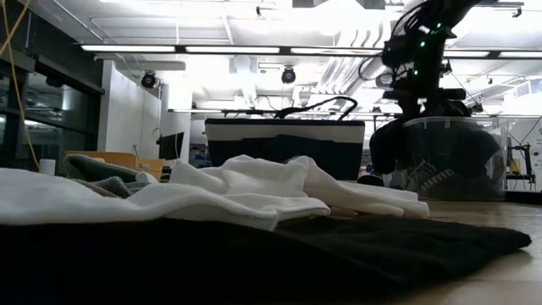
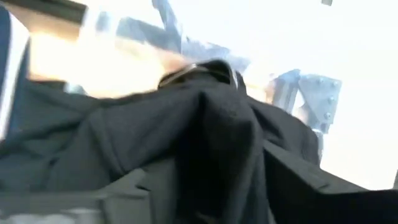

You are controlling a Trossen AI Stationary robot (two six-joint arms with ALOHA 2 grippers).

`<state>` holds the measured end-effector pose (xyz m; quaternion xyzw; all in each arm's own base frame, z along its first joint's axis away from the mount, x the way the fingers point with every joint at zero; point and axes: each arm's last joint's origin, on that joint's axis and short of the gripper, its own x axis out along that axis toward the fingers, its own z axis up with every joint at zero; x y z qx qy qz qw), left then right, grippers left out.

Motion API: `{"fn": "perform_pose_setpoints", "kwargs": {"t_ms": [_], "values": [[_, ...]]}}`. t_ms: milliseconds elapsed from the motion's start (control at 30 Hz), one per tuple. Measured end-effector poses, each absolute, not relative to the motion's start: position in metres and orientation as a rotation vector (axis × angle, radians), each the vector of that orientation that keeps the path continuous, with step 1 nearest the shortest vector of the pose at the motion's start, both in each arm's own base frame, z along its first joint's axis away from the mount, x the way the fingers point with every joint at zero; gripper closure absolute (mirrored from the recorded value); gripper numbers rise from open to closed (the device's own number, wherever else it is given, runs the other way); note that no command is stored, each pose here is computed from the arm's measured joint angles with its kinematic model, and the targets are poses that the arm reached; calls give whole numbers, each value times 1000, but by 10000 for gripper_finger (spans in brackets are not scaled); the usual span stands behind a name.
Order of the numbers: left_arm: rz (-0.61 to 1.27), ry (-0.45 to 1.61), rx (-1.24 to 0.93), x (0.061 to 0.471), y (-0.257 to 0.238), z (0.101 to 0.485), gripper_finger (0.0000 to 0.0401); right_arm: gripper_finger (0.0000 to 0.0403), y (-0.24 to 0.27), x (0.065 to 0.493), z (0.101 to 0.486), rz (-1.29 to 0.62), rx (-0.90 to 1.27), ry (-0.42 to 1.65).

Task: Pick & Place Cloths
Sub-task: Put the black boxers into the transparent bin

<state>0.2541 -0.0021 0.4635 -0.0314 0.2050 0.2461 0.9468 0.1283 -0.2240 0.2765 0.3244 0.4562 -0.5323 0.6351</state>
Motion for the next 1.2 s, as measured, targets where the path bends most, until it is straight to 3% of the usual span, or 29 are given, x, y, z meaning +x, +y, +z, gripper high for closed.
{"fn": "perform_pose_setpoints", "kwargs": {"t_ms": [233, 600, 833, 1200], "values": [[482, 421, -69, 254, -3, 463, 25, 130, -207, 121, 304, -1155, 760, 855], [480, 421, -70, 255, -3, 463, 25, 126, -184, 142, 314, -941, 764, 804], [479, 428, -69, 254, -3, 463, 25, 127, -166, 164, 315, -870, 416, 939], [478, 428, -69, 254, -3, 463, 25, 127, -156, 189, 303, -546, -6, 1147]]}}
